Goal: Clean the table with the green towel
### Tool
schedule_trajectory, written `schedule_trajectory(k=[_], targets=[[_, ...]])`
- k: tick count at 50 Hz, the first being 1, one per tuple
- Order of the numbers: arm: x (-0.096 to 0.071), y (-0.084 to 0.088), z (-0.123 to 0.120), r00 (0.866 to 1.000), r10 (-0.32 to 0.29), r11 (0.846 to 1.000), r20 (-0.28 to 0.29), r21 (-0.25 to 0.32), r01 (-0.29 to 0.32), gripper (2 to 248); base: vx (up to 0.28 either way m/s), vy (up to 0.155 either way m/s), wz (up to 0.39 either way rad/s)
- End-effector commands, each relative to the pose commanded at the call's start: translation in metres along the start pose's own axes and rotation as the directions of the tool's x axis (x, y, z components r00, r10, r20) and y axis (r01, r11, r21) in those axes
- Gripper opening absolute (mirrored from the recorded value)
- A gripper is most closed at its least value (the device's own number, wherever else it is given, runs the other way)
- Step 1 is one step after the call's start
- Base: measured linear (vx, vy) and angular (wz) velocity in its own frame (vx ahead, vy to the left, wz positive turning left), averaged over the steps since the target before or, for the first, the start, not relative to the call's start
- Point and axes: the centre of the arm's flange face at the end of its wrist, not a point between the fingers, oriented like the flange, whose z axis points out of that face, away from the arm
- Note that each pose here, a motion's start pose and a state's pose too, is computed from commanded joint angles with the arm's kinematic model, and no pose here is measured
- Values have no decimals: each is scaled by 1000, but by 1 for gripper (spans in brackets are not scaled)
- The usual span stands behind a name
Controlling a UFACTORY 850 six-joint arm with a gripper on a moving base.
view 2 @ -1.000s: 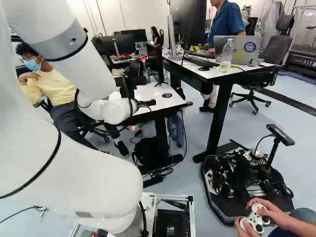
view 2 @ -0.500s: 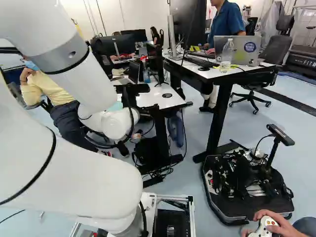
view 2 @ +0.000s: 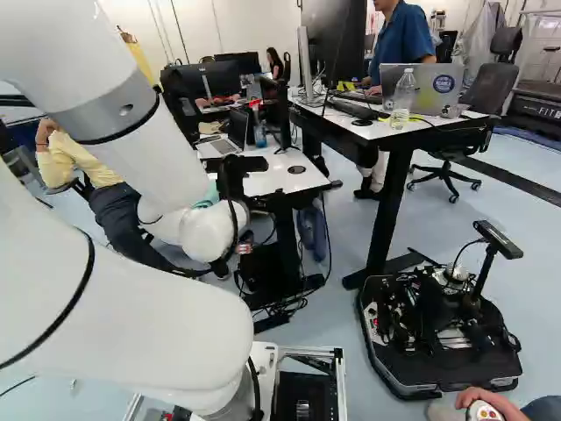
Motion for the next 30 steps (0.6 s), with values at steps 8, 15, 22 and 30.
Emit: schedule_trajectory(k=[8, 15, 22, 30], targets=[[-1, 0, -1, 1000, 0, 1000, -2, -1, 0, 247, 0, 0, 0], [-1, 0, -1, 1000, 0, 1000, -2, -1, 0, 247, 0, 0, 0], [-1, 0, -1, 1000, 0, 1000, -2, -1, 0, 247, 0, 0, 0], [-1, 0, -1, 1000, 0, 1000, -2, -1, 0, 247, 0, 0, 0]])
